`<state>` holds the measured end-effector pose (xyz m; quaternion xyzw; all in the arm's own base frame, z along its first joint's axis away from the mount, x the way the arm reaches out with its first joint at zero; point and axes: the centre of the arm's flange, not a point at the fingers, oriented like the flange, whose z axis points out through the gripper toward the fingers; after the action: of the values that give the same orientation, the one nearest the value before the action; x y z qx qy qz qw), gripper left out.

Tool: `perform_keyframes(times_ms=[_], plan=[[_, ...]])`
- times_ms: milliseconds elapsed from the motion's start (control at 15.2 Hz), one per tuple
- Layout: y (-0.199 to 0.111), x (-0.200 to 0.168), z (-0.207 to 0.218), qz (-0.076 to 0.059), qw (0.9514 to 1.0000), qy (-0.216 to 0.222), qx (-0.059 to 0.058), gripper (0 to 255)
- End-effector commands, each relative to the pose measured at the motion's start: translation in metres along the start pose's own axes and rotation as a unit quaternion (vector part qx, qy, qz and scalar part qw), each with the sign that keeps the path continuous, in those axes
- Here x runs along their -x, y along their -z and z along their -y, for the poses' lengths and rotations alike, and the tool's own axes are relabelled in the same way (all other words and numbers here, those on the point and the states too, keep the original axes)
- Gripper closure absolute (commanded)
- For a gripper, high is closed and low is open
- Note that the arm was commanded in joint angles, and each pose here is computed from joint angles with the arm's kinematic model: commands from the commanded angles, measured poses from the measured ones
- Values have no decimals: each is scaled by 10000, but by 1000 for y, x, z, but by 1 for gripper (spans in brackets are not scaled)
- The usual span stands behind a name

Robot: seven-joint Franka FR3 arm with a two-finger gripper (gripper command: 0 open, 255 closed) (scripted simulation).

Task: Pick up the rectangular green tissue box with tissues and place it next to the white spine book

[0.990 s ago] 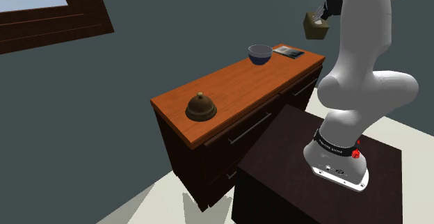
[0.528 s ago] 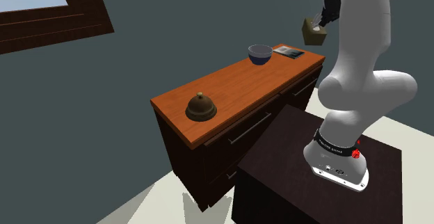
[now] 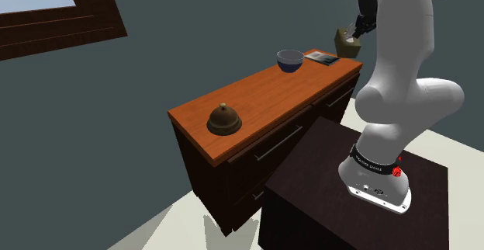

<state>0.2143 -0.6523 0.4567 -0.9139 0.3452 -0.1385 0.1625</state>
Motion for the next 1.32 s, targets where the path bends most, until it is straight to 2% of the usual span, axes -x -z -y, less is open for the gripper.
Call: perform_keyframes(times_ms=[0, 924, 1254], plan=[[-9, 2, -4, -2, 10000, 1, 1, 255], [-76, 13, -33, -2, 10000, 1, 1, 255], [-76, 13, -33, -2, 10000, 1, 1, 255]])
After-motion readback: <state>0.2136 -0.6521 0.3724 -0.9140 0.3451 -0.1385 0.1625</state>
